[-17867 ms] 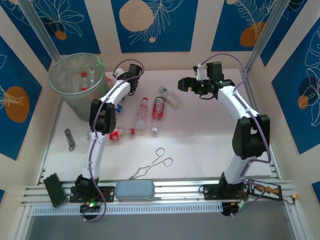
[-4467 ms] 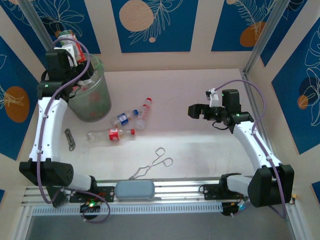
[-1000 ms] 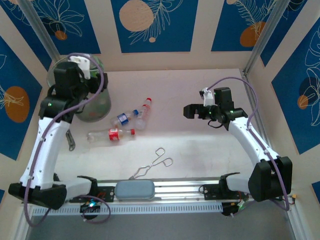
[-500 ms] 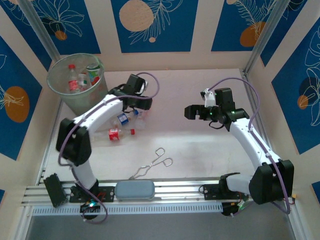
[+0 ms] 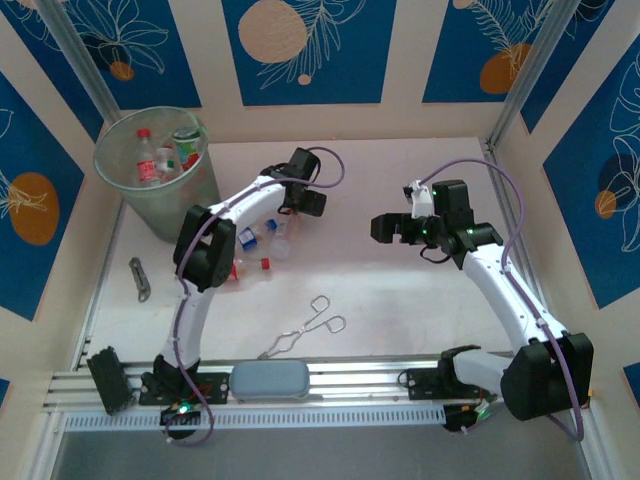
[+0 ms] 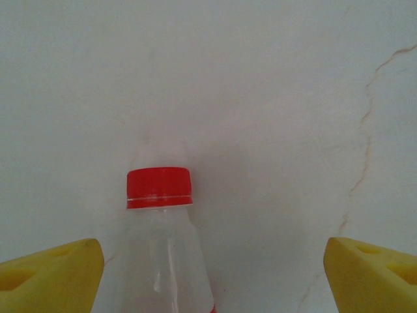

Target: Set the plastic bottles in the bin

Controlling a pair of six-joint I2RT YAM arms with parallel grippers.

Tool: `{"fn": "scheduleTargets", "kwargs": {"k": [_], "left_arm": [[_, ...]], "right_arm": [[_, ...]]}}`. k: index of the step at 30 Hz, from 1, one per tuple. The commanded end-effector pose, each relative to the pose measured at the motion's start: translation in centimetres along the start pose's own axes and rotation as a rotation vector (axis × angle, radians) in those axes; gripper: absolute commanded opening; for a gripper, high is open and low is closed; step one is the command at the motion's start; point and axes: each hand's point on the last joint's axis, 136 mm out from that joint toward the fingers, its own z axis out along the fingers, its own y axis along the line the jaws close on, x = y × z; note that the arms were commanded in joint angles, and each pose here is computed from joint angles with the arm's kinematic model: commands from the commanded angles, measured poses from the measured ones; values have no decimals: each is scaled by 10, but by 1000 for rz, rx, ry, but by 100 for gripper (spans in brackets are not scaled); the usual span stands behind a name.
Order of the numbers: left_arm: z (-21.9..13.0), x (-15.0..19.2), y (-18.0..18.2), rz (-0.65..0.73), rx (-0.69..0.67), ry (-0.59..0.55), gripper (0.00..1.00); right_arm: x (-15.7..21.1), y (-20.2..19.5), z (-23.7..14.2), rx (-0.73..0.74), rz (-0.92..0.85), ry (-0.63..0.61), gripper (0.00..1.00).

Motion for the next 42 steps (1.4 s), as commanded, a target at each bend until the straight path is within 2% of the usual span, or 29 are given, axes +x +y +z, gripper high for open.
{"fn": "scheduleTargets", "kwargs": {"k": [1, 8, 10, 15, 21, 26, 30, 35, 38, 42], "left_arm": [[6, 1, 7, -9, -7, 31, 82], [26, 15, 8, -10, -14, 83, 71], [28, 16, 10, -15, -21, 83, 62], [31, 15, 15, -25, -22, 81, 49], [8, -1, 10, -20, 9, 40, 42], [-56, -41, -4, -8, 96, -101, 38], [-127, -77, -9, 3, 157, -246, 33], [-221, -112, 0, 30, 186, -412, 31], [-287, -131, 28, 8, 171, -544, 30], [-362, -146, 104, -90, 47, -713, 25]], "right_arm": [[7, -3, -2, 10, 9, 10, 99], [7, -3, -1, 7, 8, 9, 99], [7, -4, -2, 10, 9, 7, 99], [8, -5, -2, 11, 12, 6, 99], [7, -6, -2, 14, 11, 1, 99], [5, -9, -2, 19, 16, -2, 99], [3, -11, 0, 20, 19, -5, 99], [0, -11, 2, 19, 22, -5, 99], [-1, -12, 4, 18, 20, -4, 99], [1, -13, 7, 14, 24, 1, 99]]}}
